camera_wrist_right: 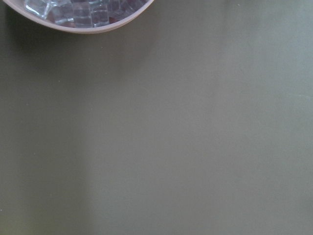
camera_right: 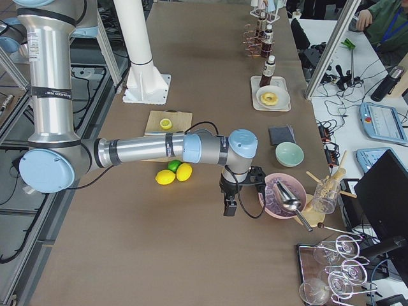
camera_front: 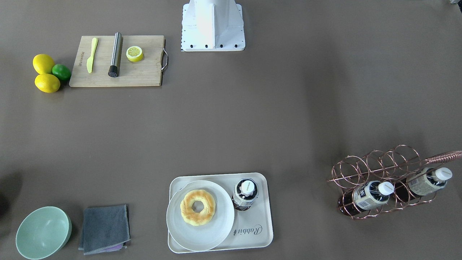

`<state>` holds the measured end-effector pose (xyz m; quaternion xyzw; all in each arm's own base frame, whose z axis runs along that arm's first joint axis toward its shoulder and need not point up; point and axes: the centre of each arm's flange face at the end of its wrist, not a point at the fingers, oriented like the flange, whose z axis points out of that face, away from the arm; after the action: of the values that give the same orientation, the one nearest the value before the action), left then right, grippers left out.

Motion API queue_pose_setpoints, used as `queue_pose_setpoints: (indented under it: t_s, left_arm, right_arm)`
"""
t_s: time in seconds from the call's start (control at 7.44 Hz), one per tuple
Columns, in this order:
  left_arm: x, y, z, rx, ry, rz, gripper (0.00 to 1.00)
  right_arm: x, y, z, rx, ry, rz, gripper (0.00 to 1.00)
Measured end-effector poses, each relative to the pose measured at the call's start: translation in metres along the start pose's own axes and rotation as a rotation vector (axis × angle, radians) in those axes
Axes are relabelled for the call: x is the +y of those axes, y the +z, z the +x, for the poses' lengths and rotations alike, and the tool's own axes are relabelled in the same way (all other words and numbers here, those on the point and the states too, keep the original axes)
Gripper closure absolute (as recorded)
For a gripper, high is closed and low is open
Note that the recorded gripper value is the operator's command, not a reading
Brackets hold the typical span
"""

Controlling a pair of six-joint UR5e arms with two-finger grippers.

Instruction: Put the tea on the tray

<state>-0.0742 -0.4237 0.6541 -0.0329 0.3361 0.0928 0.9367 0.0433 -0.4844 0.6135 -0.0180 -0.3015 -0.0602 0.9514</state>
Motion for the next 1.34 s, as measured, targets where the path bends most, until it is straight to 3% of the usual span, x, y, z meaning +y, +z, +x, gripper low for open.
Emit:
queue_pose_setpoints:
  t_s: [1.34]
  left_arm:
    - [0.0007,0.0011,-0.0008,0.005,-0.005,-0.001,0.01]
  right_arm:
    - [-0.0013,-0.0024,-0.0047,-0.031,-0.006,0.009,0.00]
